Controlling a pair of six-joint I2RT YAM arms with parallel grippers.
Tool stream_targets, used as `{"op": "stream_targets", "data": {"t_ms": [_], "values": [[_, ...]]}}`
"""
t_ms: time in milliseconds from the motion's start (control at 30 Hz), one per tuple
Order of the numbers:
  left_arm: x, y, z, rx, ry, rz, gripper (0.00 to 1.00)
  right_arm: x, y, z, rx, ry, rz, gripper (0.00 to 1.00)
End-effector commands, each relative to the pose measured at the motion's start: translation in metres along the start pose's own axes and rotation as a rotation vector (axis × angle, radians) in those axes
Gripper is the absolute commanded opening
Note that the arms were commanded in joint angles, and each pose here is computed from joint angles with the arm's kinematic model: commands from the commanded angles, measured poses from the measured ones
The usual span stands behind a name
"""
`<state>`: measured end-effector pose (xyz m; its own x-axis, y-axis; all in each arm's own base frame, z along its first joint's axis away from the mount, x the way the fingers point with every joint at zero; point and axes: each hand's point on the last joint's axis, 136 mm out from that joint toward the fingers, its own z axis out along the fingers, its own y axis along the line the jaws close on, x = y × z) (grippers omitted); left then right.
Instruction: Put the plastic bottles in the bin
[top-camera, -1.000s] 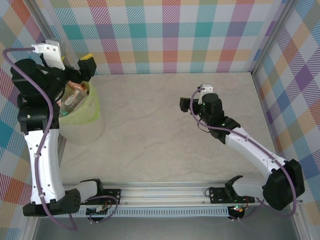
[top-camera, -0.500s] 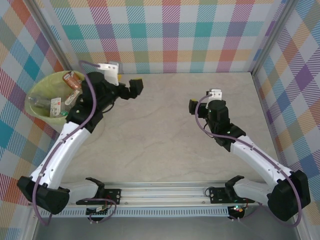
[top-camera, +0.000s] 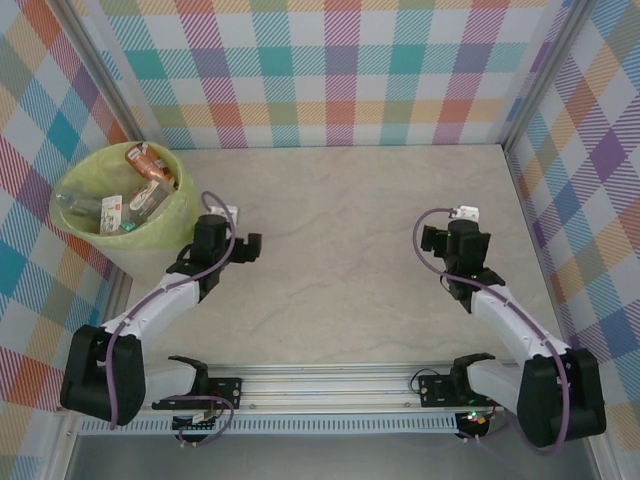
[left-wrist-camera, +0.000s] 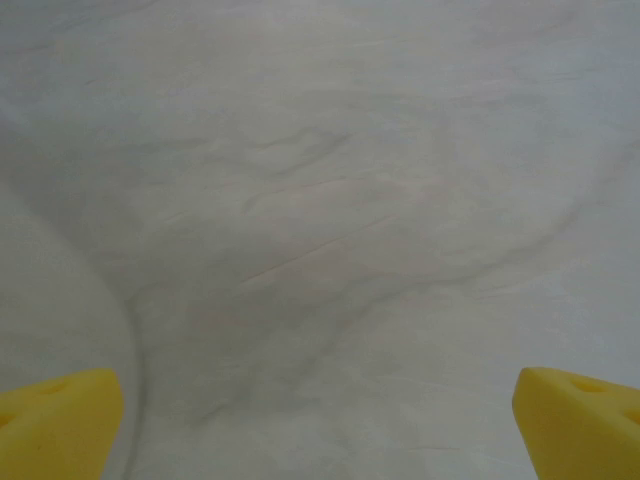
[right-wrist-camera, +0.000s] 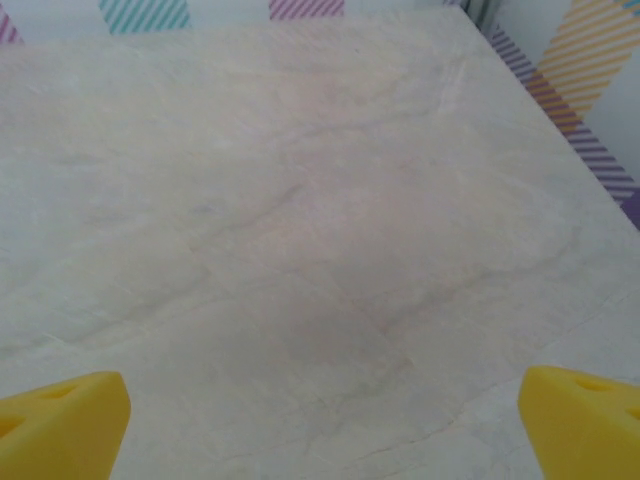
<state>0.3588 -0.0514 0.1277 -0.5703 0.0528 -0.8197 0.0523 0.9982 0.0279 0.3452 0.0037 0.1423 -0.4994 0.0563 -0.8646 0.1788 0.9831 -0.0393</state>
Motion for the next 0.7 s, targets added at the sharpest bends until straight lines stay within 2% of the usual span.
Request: {"op": "stream_targets", "data": {"t_ms": [0,133,233,333,433,533,567,600,667], "values": [[-0.013,0.009,0.006,0.001,-0.138,-0.054,1.00,0.004,0.014,0.012,-0.135,-0.008,0.000,1.00],[0.020,0.005,0.036,0.037,-0.066,-0.011,1.00,0.010,0.020,0.026,-0.220,-0.039,-0.002,1.00],[0.006,-0.003,0.041,0.096,-0.113,0.013,1.00,0.014,0.028,0.033,-0.277,-0.039,-0.041,1.00],[0.005,0.002,0.051,0.066,-0.129,0.030,1.00,0.018,0.033,0.038,-0.316,-0.043,-0.074,1.00],[0.009,0.013,0.055,0.046,-0.142,-0.019,1.00,0.019,0.043,0.038,-0.387,-0.049,-0.104,1.00],[0.022,0.027,0.056,0.011,-0.220,-0.075,1.00,0.013,0.051,0.037,-0.434,-0.102,-0.125,1.00],[0.016,0.033,0.054,-0.017,-0.254,-0.091,1.00,0.012,0.052,0.038,-0.446,-0.106,-0.122,1.00],[0.020,0.039,0.054,-0.049,-0.214,-0.109,1.00,0.011,0.053,0.039,-0.458,-0.109,-0.115,1.00],[0.020,0.052,0.055,-0.127,-0.212,-0.146,1.00,0.005,0.054,0.040,-0.460,-0.171,-0.092,1.00]]}}
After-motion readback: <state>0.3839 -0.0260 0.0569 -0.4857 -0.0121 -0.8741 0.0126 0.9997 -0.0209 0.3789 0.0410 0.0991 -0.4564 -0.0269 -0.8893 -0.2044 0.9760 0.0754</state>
